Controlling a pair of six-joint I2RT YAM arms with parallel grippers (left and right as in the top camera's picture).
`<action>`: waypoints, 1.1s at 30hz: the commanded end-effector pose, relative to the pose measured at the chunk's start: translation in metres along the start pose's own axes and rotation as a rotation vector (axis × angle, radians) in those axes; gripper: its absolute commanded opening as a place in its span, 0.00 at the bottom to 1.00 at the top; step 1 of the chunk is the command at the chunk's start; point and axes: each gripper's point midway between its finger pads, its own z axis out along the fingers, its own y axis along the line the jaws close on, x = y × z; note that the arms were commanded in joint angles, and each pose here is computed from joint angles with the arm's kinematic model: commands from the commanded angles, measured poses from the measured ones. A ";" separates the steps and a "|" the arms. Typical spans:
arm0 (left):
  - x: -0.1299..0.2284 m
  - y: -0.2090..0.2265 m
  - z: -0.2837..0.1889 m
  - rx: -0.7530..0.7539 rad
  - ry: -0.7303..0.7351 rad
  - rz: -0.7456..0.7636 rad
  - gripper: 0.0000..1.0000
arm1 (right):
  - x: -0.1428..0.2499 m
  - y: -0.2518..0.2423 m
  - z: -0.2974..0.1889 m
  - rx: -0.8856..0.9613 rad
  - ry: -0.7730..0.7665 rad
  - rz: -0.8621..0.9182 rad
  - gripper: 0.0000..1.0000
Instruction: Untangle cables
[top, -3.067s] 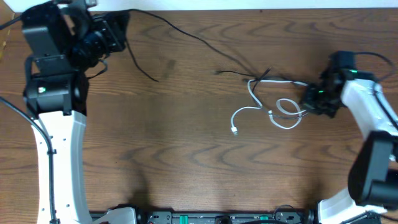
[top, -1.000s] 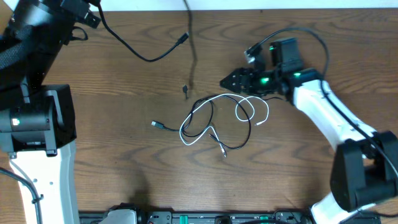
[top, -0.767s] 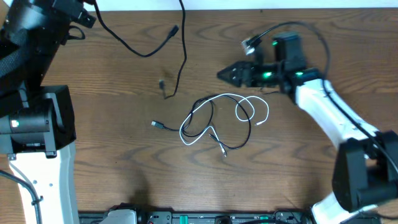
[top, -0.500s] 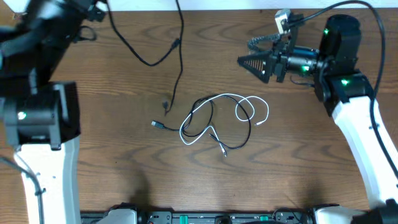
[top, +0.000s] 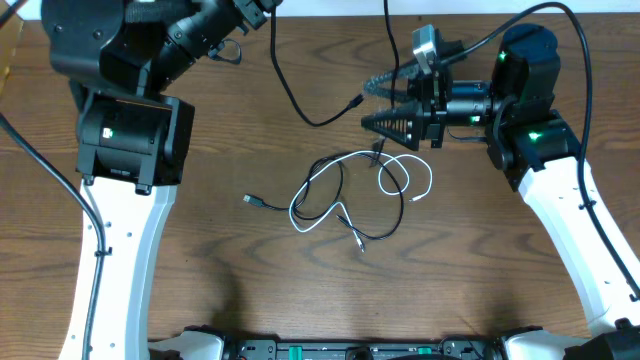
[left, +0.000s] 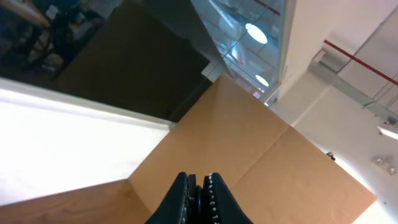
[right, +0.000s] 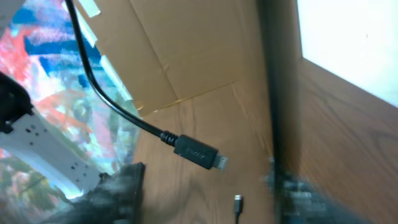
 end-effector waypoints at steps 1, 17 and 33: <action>0.003 -0.005 -0.002 0.006 0.019 -0.014 0.07 | -0.002 -0.011 0.002 0.068 -0.010 0.052 0.26; 0.075 0.106 -0.038 -0.450 0.308 0.194 0.27 | -0.060 -0.054 -0.107 0.742 -0.092 0.363 0.01; 0.100 0.154 -0.058 -0.650 0.389 0.103 0.39 | -0.104 -0.086 -0.331 1.437 -0.313 0.331 0.01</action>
